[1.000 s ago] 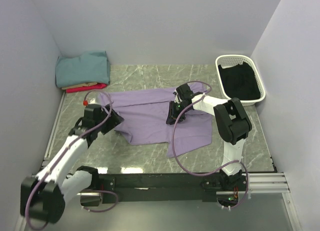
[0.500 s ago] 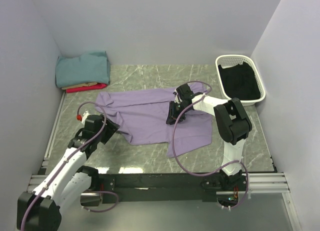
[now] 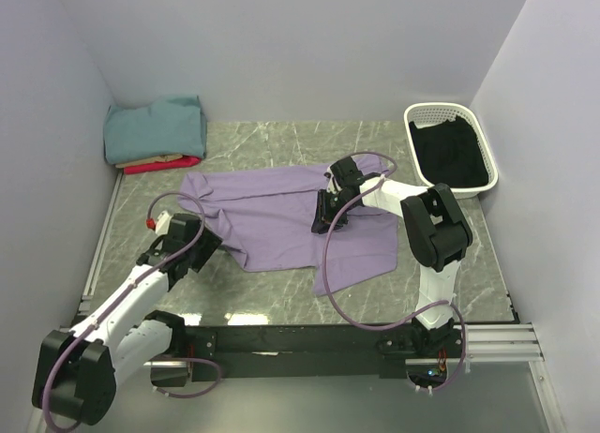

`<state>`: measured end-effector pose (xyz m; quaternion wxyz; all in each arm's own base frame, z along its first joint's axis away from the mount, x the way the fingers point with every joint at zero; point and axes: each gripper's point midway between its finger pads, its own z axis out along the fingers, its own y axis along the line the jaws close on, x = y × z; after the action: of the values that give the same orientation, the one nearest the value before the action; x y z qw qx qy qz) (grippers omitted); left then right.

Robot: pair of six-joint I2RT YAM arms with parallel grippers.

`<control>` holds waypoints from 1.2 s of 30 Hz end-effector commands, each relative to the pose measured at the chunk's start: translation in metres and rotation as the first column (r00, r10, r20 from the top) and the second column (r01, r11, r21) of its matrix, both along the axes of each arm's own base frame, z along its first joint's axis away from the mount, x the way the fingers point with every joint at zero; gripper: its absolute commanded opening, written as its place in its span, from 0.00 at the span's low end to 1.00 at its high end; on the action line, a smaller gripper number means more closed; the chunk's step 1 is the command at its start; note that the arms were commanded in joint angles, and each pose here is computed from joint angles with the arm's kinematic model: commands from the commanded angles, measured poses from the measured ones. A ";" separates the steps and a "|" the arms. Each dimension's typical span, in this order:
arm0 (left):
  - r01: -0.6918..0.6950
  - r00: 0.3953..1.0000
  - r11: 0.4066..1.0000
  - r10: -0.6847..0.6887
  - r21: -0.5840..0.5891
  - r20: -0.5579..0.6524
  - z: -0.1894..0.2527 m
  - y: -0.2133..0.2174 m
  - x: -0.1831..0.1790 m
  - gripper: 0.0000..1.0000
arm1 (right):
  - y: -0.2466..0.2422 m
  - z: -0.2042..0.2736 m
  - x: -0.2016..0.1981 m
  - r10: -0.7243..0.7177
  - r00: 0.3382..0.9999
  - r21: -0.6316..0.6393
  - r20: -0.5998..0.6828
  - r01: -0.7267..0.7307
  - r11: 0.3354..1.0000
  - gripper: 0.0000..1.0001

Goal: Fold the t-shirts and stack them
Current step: Fold the tshirt

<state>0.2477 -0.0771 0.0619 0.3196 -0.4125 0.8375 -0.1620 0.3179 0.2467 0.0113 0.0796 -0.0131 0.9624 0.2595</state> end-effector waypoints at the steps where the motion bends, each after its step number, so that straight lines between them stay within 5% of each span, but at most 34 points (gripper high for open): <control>1: -0.041 0.996 0.999 0.043 -0.025 0.082 0.016 -0.003 0.022 0.65 | -0.080 -0.077 -0.028 -0.017 0.998 -0.387 -0.067 -0.010 0.922 0.37; 21: -0.040 0.997 0.999 0.042 -0.032 0.067 -0.001 -0.013 0.035 0.50 | -0.079 -0.077 -0.028 -0.011 0.997 -0.379 -0.074 -0.018 0.925 0.37; 36: -0.038 0.998 0.999 0.039 -0.023 0.056 -0.013 -0.015 0.037 0.17 | -0.079 -0.078 -0.030 -0.009 0.997 -0.378 -0.081 -0.023 0.926 0.37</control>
<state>0.2773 -0.0928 0.0429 0.3224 -0.4267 0.8276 -0.1705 0.3188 0.2470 0.0121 0.0827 -0.0174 0.9617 0.2607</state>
